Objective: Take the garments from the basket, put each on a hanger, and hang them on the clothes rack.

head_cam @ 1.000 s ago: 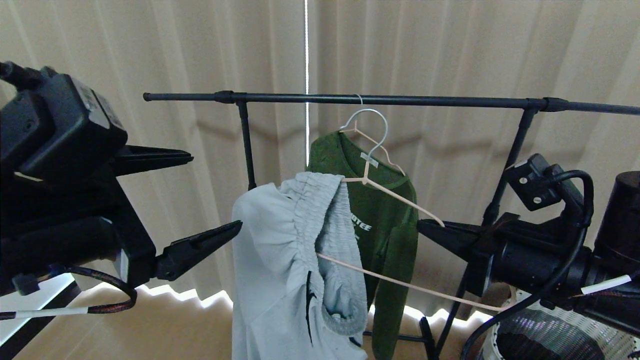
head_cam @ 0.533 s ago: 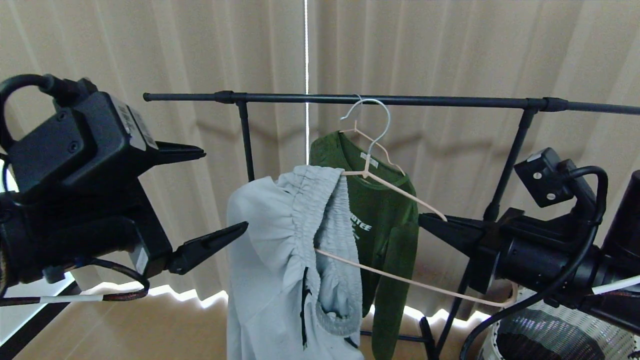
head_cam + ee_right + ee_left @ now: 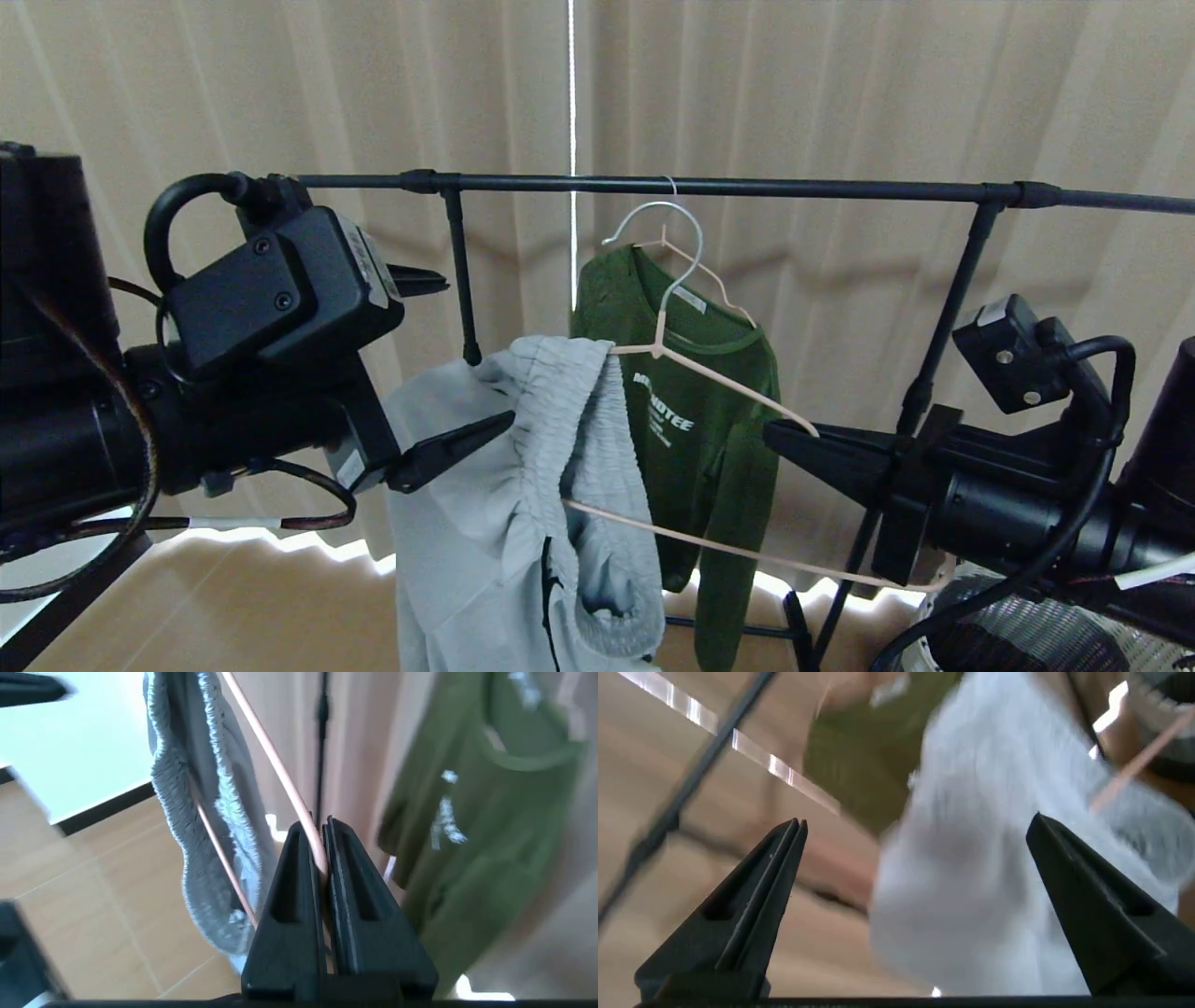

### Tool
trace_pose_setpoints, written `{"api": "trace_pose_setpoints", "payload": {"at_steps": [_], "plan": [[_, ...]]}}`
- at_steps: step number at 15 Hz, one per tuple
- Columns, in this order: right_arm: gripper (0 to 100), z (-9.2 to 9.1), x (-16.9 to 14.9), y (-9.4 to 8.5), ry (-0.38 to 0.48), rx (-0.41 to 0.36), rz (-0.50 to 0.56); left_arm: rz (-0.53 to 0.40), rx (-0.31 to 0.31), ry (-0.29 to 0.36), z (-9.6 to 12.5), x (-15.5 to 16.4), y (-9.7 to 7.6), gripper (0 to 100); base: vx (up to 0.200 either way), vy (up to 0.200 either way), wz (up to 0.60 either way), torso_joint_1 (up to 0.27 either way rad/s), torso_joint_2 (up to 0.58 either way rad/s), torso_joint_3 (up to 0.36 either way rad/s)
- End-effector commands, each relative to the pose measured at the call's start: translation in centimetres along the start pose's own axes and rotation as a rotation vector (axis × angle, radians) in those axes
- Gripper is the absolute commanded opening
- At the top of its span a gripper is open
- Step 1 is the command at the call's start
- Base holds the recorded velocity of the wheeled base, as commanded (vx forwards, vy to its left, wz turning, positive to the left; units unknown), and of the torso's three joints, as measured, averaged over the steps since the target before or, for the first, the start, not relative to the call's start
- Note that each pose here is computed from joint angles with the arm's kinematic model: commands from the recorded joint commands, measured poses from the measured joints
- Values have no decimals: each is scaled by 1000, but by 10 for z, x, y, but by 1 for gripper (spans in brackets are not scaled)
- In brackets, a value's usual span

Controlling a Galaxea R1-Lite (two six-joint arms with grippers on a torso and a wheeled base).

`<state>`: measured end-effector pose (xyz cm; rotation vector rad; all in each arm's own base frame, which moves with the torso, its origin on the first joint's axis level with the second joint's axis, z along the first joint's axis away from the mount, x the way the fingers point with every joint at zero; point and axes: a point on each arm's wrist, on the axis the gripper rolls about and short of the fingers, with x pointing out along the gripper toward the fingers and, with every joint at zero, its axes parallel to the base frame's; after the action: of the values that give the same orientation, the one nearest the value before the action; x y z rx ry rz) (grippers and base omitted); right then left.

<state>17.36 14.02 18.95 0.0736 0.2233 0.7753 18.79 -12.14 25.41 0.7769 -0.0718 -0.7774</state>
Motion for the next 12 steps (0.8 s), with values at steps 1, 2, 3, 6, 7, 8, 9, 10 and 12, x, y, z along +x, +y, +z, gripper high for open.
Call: {"api": "trace_pose_setpoints", "payload": {"at_steps": [1,2,3,6,7,8,9,10,12], "plan": [[0,0,2,6,-6,-17,42,-27,34,-17,-2,12,1,100,0,0,0,0,0,0],[0,2,3,6,-26,-30,71,-32,42,-18,-2,14,1,100,0,0,0,0,0,0],[0,2,3,7,-33,-32,79,-33,40,-17,-2,15,1,100,0,0,0,0,0,0],[0,-1,2,8,-45,-41,147,-33,41,-15,-3,16,1,100,0,0,0,0,0,0],[0,-2,1,8,-47,-42,161,-33,41,-15,-3,15,1,100,0,0,0,0,0,0],[0,-1,1,9,-52,-44,170,-33,41,-15,-3,15,1,100,0,0,0,0,0,0],[0,-1,1,9,-54,-44,171,-33,41,-15,-3,15,1,100,0,0,0,0,0,0],[0,-1,0,9,-57,-44,172,-35,41,-13,-4,15,0,0,0,0,0,0,0,0],[0,-1,0,9,-60,-45,172,-37,40,-13,-4,15,0,0,0,0,0,0,0,0]]}}
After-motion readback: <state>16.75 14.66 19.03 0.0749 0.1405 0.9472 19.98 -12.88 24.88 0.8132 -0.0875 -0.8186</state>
